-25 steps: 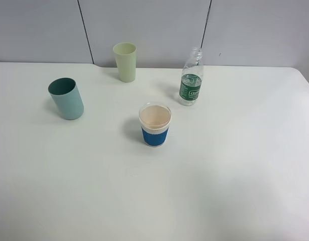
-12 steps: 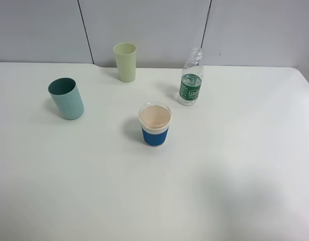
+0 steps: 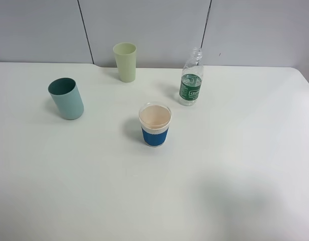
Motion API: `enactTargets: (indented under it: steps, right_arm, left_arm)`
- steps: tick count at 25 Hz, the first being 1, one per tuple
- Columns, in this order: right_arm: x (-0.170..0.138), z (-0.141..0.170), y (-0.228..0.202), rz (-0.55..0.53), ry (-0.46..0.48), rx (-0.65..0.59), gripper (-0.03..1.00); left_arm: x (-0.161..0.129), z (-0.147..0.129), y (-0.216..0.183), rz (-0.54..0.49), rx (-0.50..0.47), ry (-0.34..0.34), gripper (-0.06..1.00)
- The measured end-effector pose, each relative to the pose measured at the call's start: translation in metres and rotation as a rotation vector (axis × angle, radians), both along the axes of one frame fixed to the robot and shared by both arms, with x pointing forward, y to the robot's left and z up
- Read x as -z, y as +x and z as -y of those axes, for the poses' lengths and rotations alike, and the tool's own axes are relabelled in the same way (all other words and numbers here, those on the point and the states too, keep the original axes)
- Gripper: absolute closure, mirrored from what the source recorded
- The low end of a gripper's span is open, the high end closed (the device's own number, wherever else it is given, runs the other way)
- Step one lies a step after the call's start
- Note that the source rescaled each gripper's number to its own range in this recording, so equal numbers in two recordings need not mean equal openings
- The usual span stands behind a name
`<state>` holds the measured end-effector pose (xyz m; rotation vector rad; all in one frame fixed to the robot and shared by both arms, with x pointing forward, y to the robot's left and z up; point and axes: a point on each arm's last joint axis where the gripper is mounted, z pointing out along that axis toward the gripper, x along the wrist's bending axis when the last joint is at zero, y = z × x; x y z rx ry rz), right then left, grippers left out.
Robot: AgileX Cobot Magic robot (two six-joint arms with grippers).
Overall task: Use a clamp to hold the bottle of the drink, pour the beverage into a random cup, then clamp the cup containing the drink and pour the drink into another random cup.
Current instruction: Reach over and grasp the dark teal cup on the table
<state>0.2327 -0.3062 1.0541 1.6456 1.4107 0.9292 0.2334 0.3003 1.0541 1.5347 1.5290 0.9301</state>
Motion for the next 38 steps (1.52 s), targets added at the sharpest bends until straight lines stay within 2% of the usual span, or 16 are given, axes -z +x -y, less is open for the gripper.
enactTargets:
  steps: [38]
  right_arm:
    - [0.0017, -0.0007, 0.0002, -0.010, 0.015, -0.001, -0.03]
  left_arm:
    - [0.0000, 0.0000, 0.0000, 0.000, 0.000, 0.000, -0.06]
